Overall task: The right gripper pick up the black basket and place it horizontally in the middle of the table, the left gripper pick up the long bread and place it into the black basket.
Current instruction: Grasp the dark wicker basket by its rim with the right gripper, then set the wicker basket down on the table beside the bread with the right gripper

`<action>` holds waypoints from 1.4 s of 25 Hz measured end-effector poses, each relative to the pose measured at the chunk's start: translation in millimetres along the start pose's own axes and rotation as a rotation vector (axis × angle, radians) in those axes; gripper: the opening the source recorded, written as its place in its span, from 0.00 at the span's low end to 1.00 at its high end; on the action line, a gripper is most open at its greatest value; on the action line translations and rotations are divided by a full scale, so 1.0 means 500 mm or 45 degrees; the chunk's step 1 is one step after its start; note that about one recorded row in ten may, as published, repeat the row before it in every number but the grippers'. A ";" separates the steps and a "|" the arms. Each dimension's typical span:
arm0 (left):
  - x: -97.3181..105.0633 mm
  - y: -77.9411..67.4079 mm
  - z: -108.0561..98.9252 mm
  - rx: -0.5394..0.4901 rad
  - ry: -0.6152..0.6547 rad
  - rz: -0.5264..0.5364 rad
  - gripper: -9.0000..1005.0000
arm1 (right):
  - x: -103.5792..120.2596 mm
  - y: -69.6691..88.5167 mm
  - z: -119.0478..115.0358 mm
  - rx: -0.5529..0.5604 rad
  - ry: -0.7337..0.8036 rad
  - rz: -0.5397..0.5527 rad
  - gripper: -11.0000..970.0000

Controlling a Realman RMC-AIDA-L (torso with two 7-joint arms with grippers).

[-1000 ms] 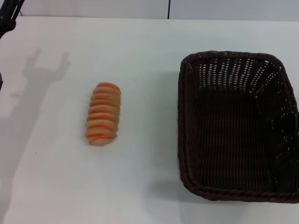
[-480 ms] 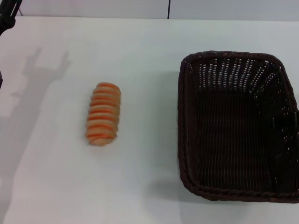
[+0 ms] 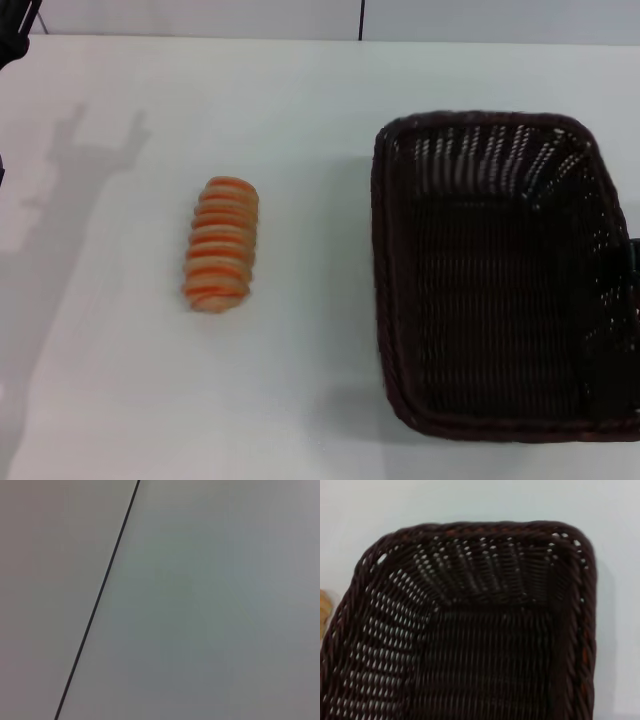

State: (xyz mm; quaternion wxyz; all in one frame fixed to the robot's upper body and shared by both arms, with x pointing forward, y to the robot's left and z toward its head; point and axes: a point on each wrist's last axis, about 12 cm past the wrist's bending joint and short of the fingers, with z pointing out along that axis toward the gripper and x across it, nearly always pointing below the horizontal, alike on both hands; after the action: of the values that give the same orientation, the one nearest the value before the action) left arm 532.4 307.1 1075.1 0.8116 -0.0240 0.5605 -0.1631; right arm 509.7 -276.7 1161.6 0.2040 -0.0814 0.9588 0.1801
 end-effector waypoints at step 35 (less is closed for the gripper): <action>-0.024 0.014 -0.016 -0.077 -0.090 -0.016 0.86 | -0.121 0.182 -0.102 -0.059 -0.332 -1.138 0.20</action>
State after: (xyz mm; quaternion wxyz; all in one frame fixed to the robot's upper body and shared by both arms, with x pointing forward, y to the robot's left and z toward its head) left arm 522.8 318.3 1081.6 0.8287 -0.0577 0.5361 -0.1501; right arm 524.8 -206.9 1258.7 0.3787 -0.4676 0.7918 0.1046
